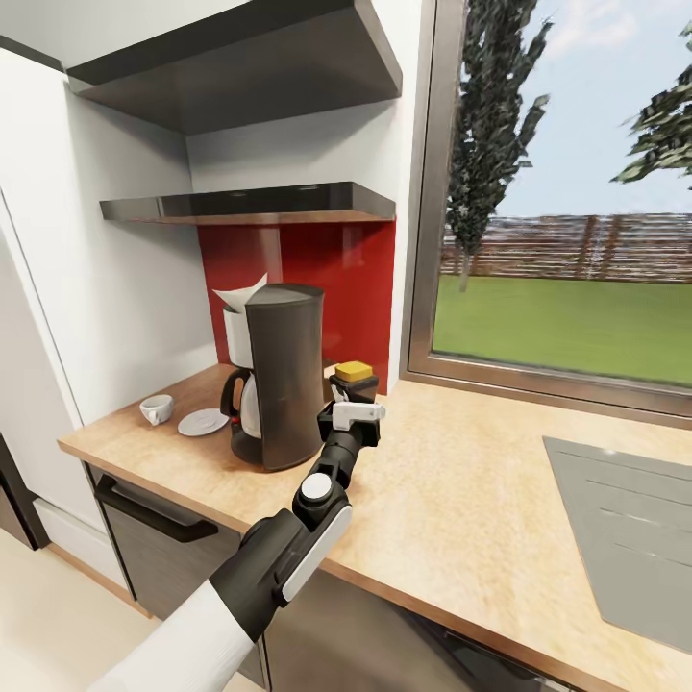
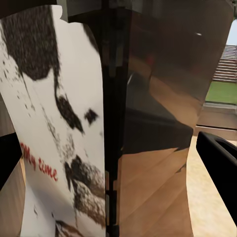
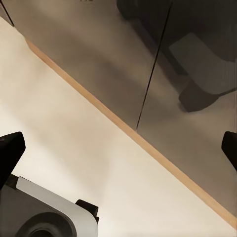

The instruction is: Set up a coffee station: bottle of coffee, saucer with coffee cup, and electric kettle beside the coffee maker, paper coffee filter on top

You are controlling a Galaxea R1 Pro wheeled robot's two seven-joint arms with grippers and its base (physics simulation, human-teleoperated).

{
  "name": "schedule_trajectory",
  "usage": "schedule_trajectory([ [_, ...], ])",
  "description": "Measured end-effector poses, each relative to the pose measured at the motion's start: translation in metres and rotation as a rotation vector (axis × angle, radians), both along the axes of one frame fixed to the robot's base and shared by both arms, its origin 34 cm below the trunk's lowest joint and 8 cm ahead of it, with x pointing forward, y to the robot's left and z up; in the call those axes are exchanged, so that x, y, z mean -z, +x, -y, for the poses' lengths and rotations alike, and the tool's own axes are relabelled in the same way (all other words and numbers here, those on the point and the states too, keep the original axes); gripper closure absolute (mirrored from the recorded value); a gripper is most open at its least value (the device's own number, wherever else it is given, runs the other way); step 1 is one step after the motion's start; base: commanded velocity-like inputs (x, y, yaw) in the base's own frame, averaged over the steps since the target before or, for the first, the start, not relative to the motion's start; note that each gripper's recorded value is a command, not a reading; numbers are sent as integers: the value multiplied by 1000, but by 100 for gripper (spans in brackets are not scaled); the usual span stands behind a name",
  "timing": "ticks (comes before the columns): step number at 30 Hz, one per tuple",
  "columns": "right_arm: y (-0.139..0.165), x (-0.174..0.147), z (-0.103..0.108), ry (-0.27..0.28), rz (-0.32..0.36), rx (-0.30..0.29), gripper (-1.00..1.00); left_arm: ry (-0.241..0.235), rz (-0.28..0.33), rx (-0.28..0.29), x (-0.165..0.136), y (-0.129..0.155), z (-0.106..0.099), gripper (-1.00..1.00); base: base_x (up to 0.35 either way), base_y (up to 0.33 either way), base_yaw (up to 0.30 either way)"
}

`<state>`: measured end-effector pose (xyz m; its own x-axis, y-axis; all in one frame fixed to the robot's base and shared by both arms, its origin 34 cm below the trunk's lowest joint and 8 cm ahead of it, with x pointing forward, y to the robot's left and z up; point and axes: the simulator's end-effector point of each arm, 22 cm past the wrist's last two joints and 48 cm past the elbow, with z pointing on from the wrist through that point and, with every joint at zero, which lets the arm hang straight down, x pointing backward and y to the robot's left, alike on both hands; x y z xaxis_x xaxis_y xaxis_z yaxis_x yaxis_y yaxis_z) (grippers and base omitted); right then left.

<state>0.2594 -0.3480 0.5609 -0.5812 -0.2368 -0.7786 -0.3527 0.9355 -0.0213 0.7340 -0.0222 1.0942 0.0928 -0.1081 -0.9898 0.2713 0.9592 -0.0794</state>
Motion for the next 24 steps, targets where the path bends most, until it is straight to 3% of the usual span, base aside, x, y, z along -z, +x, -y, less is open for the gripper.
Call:
schedule_trajectory([
  [18, 0, -2, 0, 0, 0, 0, -100, 2, -4, 1, 0, 0, 0, 100, 0, 0, 0],
  [24, 0, -2, 0, 0, 0, 0, -100, 32, -38, 3, 9, 1, 1, 100, 0, 0, 0],
])
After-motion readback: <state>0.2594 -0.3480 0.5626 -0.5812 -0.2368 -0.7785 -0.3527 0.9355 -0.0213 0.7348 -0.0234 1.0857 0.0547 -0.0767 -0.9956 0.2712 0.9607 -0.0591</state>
